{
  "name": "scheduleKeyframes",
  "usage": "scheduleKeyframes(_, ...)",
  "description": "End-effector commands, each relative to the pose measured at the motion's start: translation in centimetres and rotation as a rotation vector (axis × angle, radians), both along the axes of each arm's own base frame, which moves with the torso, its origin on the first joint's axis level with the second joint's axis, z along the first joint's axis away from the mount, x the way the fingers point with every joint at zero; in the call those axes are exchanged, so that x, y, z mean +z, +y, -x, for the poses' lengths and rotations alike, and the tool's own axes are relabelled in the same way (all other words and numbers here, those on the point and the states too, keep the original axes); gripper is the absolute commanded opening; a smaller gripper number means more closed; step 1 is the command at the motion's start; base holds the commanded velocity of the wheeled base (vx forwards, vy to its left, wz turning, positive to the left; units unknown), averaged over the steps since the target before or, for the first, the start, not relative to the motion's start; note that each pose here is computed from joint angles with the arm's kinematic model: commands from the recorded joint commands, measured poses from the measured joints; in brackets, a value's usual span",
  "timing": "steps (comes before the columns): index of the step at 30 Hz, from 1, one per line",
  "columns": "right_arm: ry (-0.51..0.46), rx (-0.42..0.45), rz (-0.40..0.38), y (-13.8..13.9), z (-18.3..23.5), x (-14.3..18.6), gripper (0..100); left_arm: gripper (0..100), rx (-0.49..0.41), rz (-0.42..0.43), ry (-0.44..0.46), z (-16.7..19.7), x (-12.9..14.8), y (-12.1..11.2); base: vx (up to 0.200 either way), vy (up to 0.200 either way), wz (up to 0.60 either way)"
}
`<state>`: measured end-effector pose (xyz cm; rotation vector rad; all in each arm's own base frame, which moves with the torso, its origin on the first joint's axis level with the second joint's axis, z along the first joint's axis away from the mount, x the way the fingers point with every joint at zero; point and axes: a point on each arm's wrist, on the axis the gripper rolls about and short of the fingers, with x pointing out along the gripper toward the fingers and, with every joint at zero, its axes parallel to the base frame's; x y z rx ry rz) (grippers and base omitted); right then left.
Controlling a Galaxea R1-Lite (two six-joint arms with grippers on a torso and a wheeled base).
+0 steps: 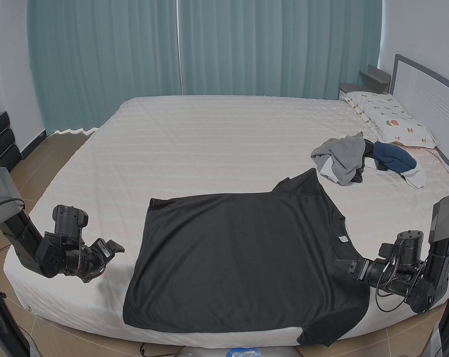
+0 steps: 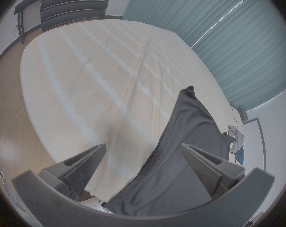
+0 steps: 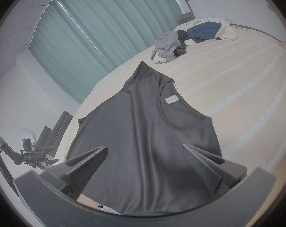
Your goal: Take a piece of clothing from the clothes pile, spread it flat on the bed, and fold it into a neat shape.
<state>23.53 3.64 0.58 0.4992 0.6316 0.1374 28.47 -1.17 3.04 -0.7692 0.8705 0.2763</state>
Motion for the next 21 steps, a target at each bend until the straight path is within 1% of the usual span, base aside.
scheduleKeyframes(1, -0.002, 0.002, 0.000, 0.0, 0.0, 0.0, 100, 100, -0.007, 0.001, -0.014, -0.3, 0.2, -0.2, 0.000, 0.000, 0.00)
scheduleKeyframes(3, -0.005, 0.002, -0.001, 0.0, 0.0, 0.1, 100, 100, -0.010, 0.006, -0.040, -0.9, 0.8, -0.5, 0.000, 0.000, 0.00)
scheduleKeyframes(6, -0.007, 0.002, -0.001, 0.0, 0.0, 0.1, 100, 100, 0.007, 0.037, -0.091, -2.3, 1.8, -1.0, 0.000, 0.000, 0.00)
scheduleKeyframes(9, -0.006, 0.002, -0.003, 0.0, -0.1, 0.1, 100, 100, -0.002, 0.044, -0.139, -3.6, 2.6, -1.5, 0.000, 0.000, 0.00)
scheduleKeyframes(13, -0.002, 0.002, -0.002, 0.0, 0.0, 0.0, 100, 100, -0.004, 0.048, -0.179, -6.2, 2.8, -1.8, 0.000, 0.000, 0.00)
scheduleKeyframes(18, 0.010, 0.004, -0.004, 0.1, -0.1, -0.3, 100, 100, -0.004, 0.049, -0.171, -9.6, 1.4, -2.1, 0.000, 0.000, 0.00)
scheduleKeyframes(20, 0.017, 0.004, -0.004, 0.0, -0.2, -0.6, 100, 100, -0.006, 0.050, -0.177, -12.1, 0.0, -2.3, 0.000, 0.000, 0.00)
scheduleKeyframes(21, 0.017, 0.004, -0.004, 0.0, -0.2, -0.6, 100, 100, -0.005, 0.051, -0.179, -12.5, -0.2, -2.3, 0.000, 0.000, 0.00)
